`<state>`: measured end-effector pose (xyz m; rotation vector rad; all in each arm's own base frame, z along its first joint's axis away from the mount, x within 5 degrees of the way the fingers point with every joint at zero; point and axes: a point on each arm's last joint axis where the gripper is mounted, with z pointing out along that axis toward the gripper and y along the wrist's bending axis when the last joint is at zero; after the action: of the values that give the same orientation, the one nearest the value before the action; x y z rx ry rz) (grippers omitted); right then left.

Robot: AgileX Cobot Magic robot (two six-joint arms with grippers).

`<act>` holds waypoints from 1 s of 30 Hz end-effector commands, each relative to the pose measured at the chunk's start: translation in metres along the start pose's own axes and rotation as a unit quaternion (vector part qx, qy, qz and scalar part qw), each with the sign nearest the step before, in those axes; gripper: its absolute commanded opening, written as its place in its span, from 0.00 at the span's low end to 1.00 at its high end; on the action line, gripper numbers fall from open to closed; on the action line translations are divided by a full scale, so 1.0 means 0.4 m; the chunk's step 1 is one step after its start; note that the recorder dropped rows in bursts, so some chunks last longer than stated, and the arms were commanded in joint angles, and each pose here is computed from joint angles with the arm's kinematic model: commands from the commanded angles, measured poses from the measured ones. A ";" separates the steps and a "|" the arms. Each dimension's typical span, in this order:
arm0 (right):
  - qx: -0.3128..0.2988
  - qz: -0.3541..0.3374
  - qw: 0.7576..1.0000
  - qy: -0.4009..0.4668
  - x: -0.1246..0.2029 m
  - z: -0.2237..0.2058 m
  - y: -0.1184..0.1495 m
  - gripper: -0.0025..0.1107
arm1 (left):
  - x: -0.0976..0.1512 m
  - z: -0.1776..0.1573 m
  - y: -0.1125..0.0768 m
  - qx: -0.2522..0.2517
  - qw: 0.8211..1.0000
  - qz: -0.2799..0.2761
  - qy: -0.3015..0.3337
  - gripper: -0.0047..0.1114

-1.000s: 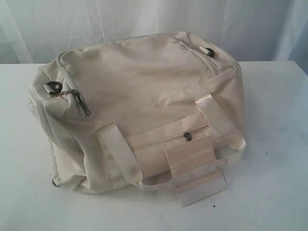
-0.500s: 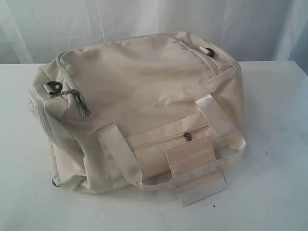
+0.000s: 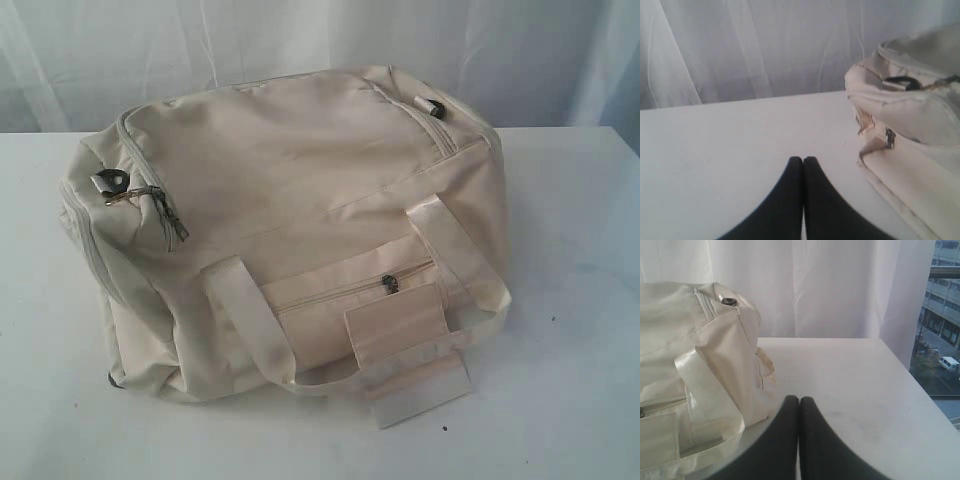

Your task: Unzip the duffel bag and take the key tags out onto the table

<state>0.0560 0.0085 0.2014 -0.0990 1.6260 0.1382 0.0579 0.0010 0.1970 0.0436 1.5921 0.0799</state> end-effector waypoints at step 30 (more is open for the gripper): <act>-0.005 -0.013 0.993 -0.115 -0.049 -0.007 0.003 0.02 | -0.274 0.001 0.018 0.009 0.993 -0.101 -0.054 0.04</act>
<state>0.0559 0.0085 0.2143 -0.0961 1.4841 0.1392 0.0528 0.0023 0.2950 -0.0960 1.3218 -0.0535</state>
